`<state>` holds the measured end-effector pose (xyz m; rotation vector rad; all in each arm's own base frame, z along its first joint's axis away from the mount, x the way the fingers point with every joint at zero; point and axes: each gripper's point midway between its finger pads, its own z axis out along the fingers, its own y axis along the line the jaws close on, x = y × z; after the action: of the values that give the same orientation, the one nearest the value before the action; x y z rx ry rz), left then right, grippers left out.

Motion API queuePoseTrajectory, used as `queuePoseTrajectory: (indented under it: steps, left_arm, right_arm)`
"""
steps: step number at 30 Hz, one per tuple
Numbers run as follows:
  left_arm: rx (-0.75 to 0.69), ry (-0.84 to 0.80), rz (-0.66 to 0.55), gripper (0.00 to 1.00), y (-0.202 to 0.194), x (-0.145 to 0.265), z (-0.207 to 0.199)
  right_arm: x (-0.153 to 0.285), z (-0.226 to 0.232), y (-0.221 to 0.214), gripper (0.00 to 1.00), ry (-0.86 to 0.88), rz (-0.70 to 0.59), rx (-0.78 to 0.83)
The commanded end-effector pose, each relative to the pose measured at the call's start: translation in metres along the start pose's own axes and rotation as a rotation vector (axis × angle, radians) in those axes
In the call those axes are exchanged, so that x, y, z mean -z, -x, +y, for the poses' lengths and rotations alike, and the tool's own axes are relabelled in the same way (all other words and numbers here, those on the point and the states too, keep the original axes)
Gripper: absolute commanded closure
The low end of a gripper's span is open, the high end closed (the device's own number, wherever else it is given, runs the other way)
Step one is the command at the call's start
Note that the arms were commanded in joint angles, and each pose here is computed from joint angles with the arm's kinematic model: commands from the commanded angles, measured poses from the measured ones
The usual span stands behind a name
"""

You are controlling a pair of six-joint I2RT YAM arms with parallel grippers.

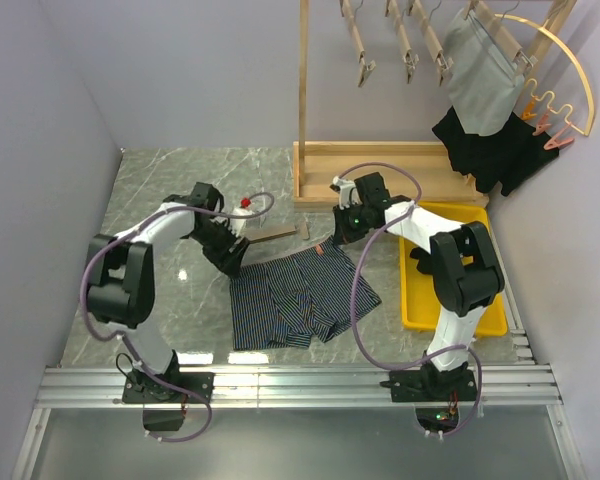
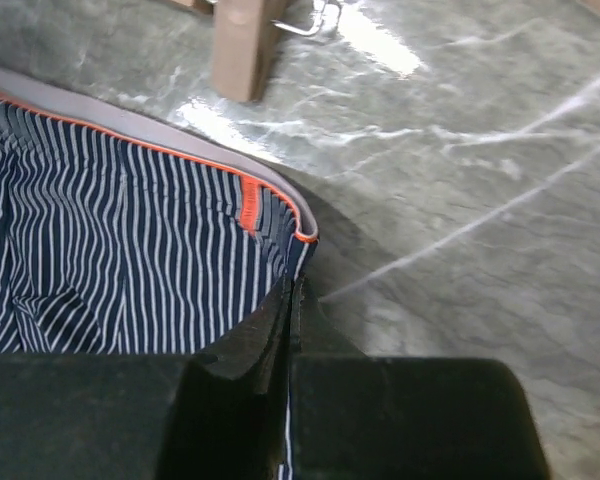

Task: Clip the underwear to the hanger
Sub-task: Flatten out the underwear at the center of the board, then open the clamp at the hanger.

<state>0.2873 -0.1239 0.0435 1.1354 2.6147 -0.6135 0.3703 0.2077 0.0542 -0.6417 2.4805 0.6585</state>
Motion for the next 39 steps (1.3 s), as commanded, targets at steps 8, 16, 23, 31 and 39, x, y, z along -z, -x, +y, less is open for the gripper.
queuePoseTrajectory:
  steps: [8, 16, 23, 31, 39]
  left_arm:
    - [-0.255, 0.058, -0.537, 0.3, 0.168, 0.077, -0.016]
    - [-0.242, 0.016, -0.548, 0.32, 0.207, 0.04, 0.002]
    - [-0.28, -0.055, -0.582, 0.31, 0.22, 0.02, -0.002]
    - [-0.266, -0.12, -0.525, 0.3, 0.24, -0.023, -0.006]
    - [-0.264, -0.107, -0.462, 0.28, 0.243, -0.056, -0.003]
  right_arm:
    - [0.006, -0.003, 0.018, 0.81, -0.067, -0.014, 0.018]
    - [0.032, 0.001, 0.038, 0.52, -0.099, -0.094, 0.04]
    - [0.032, 0.036, 0.069, 0.59, 0.077, -0.198, -0.012]
    - [0.025, 0.037, 0.081, 0.62, 0.104, -0.23, -0.065]
    - [0.025, 0.027, 0.085, 0.62, 0.106, -0.231, -0.075]
